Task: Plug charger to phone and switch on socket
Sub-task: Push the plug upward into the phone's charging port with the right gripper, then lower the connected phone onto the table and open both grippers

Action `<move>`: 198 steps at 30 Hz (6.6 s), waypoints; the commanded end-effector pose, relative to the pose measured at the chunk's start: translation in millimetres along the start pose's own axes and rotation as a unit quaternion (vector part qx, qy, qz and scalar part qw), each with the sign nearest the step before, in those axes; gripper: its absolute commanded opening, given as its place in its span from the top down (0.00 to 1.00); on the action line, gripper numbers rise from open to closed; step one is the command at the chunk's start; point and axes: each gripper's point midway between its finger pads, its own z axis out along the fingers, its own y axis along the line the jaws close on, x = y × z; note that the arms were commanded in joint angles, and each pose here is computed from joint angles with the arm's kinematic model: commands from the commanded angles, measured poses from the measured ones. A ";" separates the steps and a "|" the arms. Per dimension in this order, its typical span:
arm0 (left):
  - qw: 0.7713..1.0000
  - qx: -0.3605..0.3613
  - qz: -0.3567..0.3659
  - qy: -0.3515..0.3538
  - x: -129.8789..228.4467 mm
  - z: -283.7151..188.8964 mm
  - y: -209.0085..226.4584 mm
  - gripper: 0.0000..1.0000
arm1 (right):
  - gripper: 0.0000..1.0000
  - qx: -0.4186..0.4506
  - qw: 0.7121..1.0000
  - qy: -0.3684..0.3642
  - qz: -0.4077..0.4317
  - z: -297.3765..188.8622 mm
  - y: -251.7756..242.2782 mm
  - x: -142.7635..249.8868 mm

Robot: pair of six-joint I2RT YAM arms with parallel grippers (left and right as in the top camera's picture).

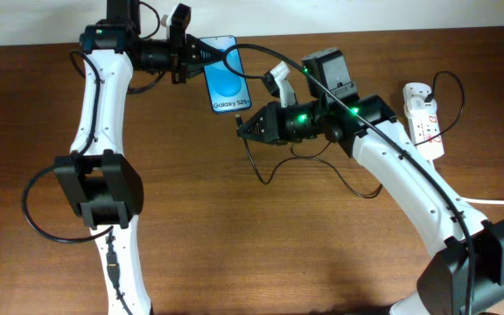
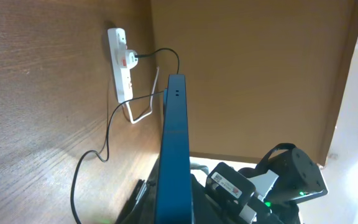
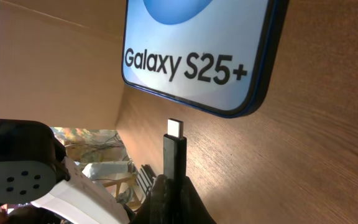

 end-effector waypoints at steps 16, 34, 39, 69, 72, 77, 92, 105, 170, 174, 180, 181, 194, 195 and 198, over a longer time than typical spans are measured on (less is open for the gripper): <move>0.999 0.028 0.035 0.021 11.9 12.0 -28.1 1.00 | 0.96 0.001 1.000 -0.004 0.000 -2.1 -1.6 -1.4; 0.999 0.003 0.040 0.006 5.0 6.6 -19.1 1.00 | 0.96 0.002 1.000 -0.002 0.003 -2.1 -2.3 -0.2; 0.999 0.023 0.039 0.013 7.7 6.4 -25.7 1.00 | 0.96 0.002 1.000 -0.002 0.003 -2.1 -2.3 -0.2; 0.999 0.029 0.035 0.020 10.8 10.8 -28.4 1.00 | 0.96 0.005 1.000 -0.014 0.006 -9.2 -8.3 -7.2; 0.999 0.028 0.030 0.020 10.7 10.8 -28.2 1.00 | 0.96 0.005 1.000 -0.014 0.007 -9.2 -8.3 -7.1; 0.999 0.028 0.030 0.020 10.7 10.8 -28.3 1.00 | 0.96 0.002 1.000 -0.010 0.009 -8.8 -7.3 -5.3; 0.999 0.030 0.031 0.027 13.9 17.9 -29.9 1.00 | 0.96 -0.006 1.000 -0.007 0.009 -8.9 -4.6 -4.1; 0.999 0.030 0.025 0.027 14.0 17.7 -29.9 1.00 | 0.96 -0.002 1.000 -0.001 0.017 -9.1 -6.6 -1.1; 0.954 -0.277 -0.052 0.103 42.4 55.3 218.3 1.00 | 0.25 0.204 0.972 -0.014 0.117 -78.4 -119.6 15.0; 0.946 -0.299 -0.060 0.109 44.8 55.0 248.3 0.97 | 0.25 0.211 0.971 -0.010 0.112 -74.8 -118.8 16.9; 0.932 -0.338 -0.060 0.111 46.3 46.4 262.0 0.44 | 0.25 0.211 0.971 -0.008 0.113 -74.3 -118.5 17.9; 0.928 -0.349 -0.061 0.113 47.6 43.7 264.8 0.41 | 0.25 0.211 0.971 -0.007 0.112 -74.4 -118.5 18.6; 0.871 -0.486 -0.046 0.055 26.2 -18.1 241.0 0.00 | 0.23 0.234 0.966 0.007 0.109 -78.3 -125.4 26.9; 0.871 -0.486 -0.049 0.053 26.4 -18.6 238.1 0.00 | 0.23 0.234 0.966 0.008 0.110 -78.4 -125.5 27.6; 0.875 -0.482 -0.022 0.024 16.6 -27.8 195.2 0.00 | 0.23 0.240 0.963 -0.008 0.121 -98.2 -128.1 25.9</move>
